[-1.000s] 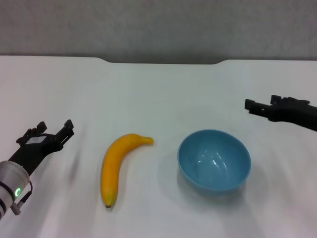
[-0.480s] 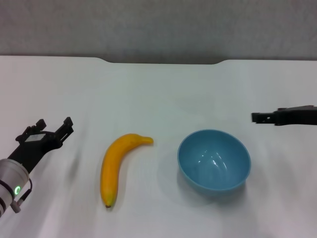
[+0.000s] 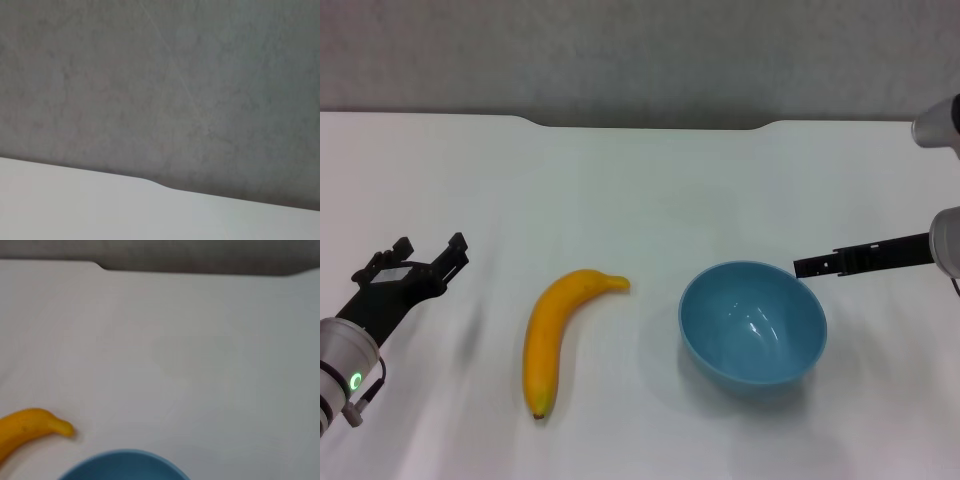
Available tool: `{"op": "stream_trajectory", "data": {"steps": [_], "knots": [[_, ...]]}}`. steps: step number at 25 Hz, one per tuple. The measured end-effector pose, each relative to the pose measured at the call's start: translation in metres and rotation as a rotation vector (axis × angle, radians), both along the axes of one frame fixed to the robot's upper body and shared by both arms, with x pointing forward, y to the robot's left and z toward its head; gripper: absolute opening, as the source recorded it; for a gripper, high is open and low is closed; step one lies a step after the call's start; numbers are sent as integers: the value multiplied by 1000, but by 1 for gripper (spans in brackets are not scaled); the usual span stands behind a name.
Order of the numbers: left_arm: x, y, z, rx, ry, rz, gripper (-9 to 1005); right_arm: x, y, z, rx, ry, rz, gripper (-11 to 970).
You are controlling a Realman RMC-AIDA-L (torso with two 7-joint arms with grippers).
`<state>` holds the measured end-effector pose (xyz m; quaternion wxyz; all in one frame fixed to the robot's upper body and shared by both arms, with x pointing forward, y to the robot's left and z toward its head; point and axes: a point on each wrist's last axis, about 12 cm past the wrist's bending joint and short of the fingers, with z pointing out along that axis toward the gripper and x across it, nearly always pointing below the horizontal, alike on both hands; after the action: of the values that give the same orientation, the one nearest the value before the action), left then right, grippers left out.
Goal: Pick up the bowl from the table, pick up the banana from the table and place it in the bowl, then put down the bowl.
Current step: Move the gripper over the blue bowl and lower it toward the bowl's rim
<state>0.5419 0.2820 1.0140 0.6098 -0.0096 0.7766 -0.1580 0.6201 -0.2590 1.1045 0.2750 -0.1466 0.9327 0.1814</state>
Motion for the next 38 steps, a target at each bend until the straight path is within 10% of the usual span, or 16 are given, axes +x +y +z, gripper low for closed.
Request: {"op": "stream_trajectory", "data": {"steps": [34, 38], "knots": [[4, -2, 1, 1, -1, -3, 817, 2, 16, -24, -58, 156, 21, 861], [4, -2, 1, 1, -1, -1, 817, 1, 17, -25, -55, 157, 20, 716]]}}
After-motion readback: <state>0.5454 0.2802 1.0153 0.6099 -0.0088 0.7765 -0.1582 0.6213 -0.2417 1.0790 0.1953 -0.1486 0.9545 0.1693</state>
